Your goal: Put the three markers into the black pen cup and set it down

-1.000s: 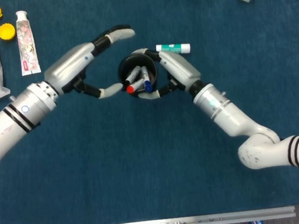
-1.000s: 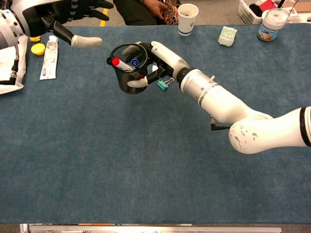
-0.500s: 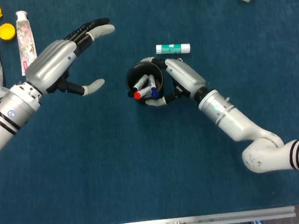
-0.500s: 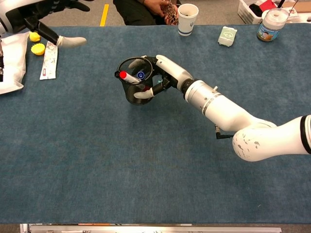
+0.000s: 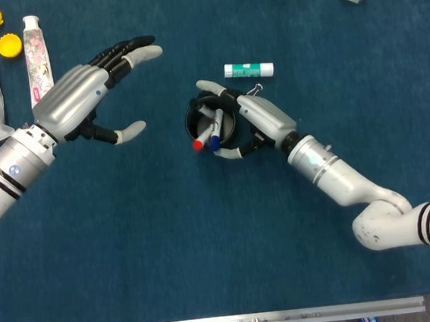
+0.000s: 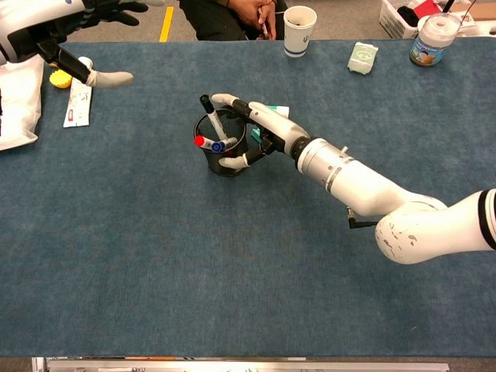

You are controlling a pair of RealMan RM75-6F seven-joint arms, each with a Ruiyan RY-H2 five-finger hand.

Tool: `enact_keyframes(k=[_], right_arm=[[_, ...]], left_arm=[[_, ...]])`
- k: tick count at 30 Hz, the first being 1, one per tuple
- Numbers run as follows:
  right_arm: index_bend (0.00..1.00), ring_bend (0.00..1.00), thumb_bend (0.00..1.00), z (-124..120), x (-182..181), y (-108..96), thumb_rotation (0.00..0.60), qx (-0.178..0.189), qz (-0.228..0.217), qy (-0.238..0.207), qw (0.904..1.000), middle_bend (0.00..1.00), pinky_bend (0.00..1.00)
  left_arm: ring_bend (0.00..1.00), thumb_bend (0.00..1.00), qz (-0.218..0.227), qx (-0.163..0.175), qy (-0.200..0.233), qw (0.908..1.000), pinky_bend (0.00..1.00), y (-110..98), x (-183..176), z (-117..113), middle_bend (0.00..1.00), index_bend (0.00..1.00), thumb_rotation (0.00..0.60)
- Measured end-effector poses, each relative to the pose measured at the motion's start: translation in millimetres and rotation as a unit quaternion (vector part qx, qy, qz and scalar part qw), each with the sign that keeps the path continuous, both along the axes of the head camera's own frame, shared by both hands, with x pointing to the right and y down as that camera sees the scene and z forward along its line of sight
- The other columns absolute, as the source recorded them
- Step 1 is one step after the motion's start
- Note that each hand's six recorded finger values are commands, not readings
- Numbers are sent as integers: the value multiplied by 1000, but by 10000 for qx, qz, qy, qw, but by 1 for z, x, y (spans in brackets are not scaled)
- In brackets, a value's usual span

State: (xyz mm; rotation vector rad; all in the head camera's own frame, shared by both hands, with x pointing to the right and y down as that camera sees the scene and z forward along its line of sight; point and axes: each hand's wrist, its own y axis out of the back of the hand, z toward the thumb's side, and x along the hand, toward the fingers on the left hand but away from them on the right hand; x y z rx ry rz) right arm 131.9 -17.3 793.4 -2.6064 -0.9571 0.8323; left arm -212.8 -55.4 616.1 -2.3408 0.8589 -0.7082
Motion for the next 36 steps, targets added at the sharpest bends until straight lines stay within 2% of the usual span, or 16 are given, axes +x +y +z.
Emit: enact_keyframes(k=[4,13,18,21,26,29,32,36], right_arm=[[0,0,116,-5,5,-1,600,44,-59,-5,10000,5,27],[0,0,114,-34,36,-6,600,297,-110,36,9995,0,23],[0,0,128,-62,64,-12,600,497,23,148,9987,18,23],[0,0,213,-79,87,-17,600,700,253,267,9969,59,23],[0,28,321,-113,140,-21,600,1106,717,687,9889,126,24],[37,41,345,-130,181,-19,600,1368,1082,1100,9785,151,24],[81,41,351,-140,219,-10,600,1475,1367,1520,9677,156,24],[128,50,354,-149,258,4,600,1526,1612,1967,9550,175,24]], left_arm=[[0,306,-12,34,5,10000,83,-1,-1,-1,0,79,600],[0,305,-159,210,-138,9996,83,-4,-13,-3,0,80,600],[0,305,-231,611,-410,9970,83,-6,-24,-3,0,93,600],[0,306,-319,942,-597,9932,83,-7,-33,-4,0,107,600],[0,306,-543,1749,-1111,9768,84,-1,-52,-6,0,126,600],[0,306,-857,2078,-1392,9644,84,9,-73,-5,0,133,600],[0,306,-1204,2228,-1676,9528,84,20,-94,-3,0,133,600],[0,306,-1596,2237,-2092,9385,84,30,-118,1,0,133,600]])
